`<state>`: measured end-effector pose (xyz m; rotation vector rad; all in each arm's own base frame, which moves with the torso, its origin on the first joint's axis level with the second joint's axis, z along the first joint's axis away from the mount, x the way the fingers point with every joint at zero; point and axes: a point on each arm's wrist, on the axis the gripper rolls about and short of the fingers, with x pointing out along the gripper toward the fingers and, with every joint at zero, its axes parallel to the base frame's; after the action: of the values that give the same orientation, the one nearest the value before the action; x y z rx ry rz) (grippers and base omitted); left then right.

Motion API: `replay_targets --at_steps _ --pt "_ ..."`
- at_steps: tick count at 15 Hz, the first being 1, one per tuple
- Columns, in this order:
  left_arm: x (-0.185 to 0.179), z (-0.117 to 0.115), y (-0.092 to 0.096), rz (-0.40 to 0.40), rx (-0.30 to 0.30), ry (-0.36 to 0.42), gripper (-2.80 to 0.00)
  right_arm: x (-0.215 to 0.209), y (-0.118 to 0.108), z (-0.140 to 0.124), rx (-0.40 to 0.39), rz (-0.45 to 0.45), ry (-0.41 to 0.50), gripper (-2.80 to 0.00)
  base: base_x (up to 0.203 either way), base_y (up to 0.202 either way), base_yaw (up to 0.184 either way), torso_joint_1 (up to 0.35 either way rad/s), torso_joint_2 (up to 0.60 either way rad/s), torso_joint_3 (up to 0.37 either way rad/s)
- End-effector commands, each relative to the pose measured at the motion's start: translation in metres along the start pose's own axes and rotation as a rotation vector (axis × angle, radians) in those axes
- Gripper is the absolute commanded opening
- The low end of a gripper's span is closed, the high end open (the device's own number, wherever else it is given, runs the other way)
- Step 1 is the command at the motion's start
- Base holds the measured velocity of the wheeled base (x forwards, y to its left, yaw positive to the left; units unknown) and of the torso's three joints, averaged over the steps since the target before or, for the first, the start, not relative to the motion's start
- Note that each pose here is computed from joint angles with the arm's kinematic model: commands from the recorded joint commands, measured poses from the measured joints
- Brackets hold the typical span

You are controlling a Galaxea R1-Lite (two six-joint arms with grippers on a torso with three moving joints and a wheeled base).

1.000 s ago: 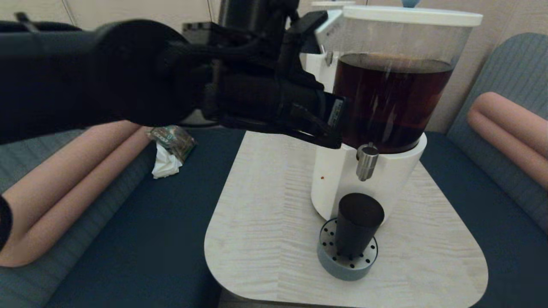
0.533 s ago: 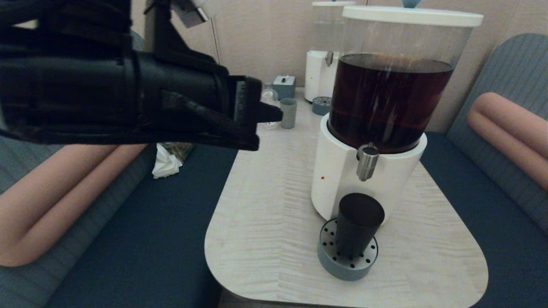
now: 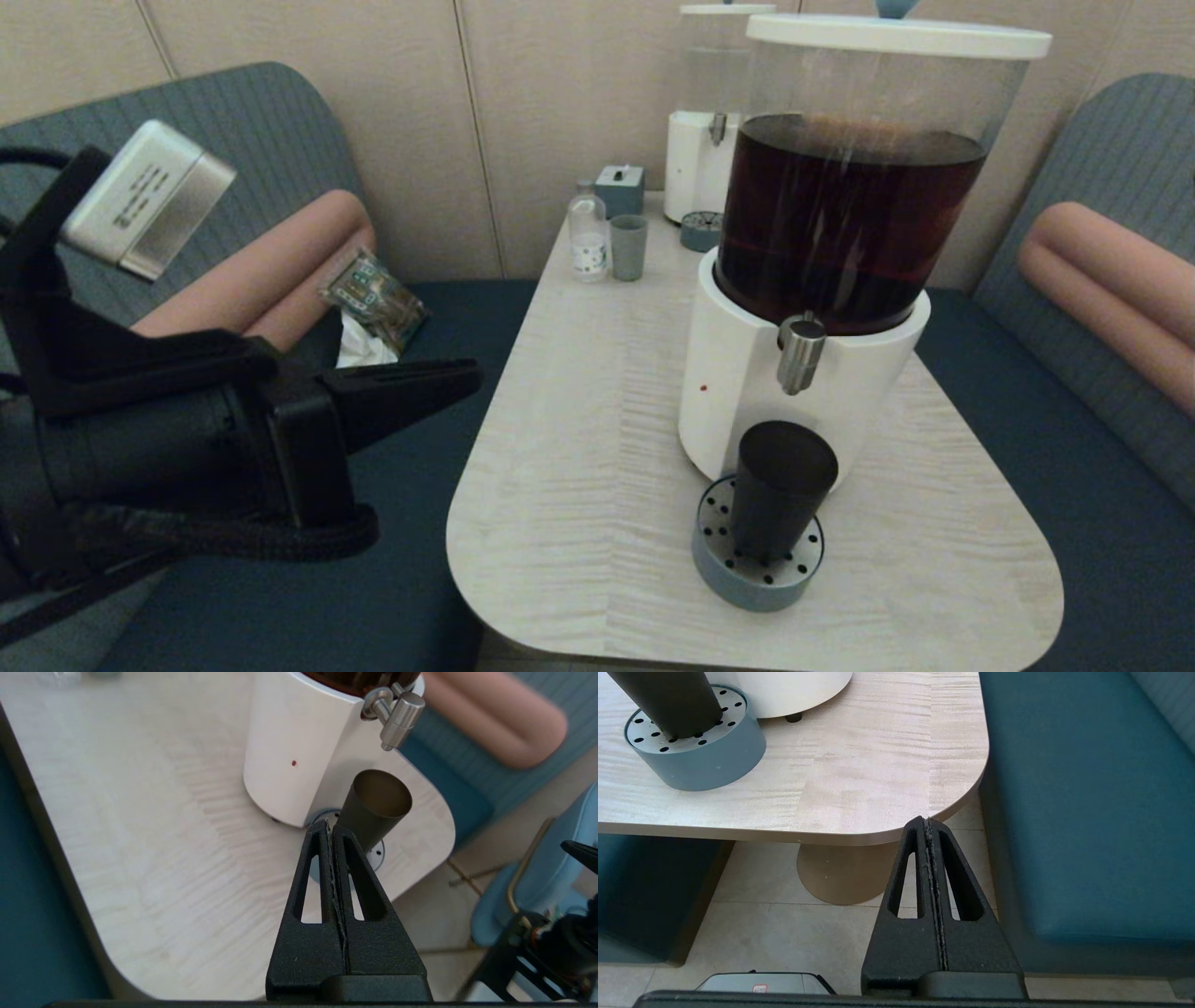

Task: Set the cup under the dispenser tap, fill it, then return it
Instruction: Place the cup next to the water dispenser

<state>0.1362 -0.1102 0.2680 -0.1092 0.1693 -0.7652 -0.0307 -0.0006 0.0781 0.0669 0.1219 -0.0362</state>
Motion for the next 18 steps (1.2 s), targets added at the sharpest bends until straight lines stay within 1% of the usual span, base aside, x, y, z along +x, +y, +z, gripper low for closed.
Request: replay_targets --at_steps 1,3,4,6,8,9,15,16,17,18 --pt "-0.008 -0.02 0.002 -0.019 0.018 -0.044 -2.8 0.0 0.0 0.0 0.0 0.0 0.003 -2.8 0.0 0.0 0.0 0.0 0.0 0.0" --pt "0.002 -0.035 0.004 -0.084 0.025 0.003 -2.8 0.0 0.0 0.0 0.0 0.0 0.002 -2.8 0.0 0.0 0.0 0.0 0.0 0.0" --pt "0.009 -0.041 0.006 -0.097 0.032 -0.003 -2.8 0.0 0.0 0.0 0.0 0.0 0.003 -2.8 0.0 0.0 0.0 0.0 0.0 0.0" --pt "0.023 -0.051 0.009 -0.114 0.052 -0.046 -2.8 0.0 0.0 0.0 0.0 0.0 0.002 -2.8 0.0 0.0 0.0 0.0 0.0 0.0" --pt "0.039 -0.066 0.016 -0.131 0.07 -0.05 -2.8 0.0 0.0 0.0 0.0 0.0 0.003 -2.8 0.0 0.0 0.0 0.0 0.0 0.0" --pt "0.044 -0.07 0.02 -0.147 0.081 -0.059 0.0 0.0 0.0 0.0 0.0 0.0 0.003 -2.8 0.0 0.0 0.0 0.0 0.0 0.0" --pt "0.067 -0.104 0.037 -0.252 0.109 -0.094 0.0 0.0 0.0 0.0 0.0 0.0 0.002 -2.8 0.0 0.0 0.0 0.0 0.0 0.0" --pt "0.073 -0.111 0.041 -0.266 0.12 -0.101 0.0 0.0 0.0 0.0 0.0 0.0 0.003 -2.8 0.0 0.0 0.0 0.0 0.0 0.0" --pt "0.08 -0.121 0.047 -0.274 0.137 -0.088 0.0 0.0 0.0 0.0 0.0 0.0 0.003 -2.8 0.0 0.0 0.0 0.0 0.0 0.0" --pt "0.086 -0.134 0.054 -0.28 0.175 -0.059 0.0 0.0 0.0 0.0 0.0 0.0 0.002 -2.8 0.0 0.0 0.0 0.0 0.0 0.0"
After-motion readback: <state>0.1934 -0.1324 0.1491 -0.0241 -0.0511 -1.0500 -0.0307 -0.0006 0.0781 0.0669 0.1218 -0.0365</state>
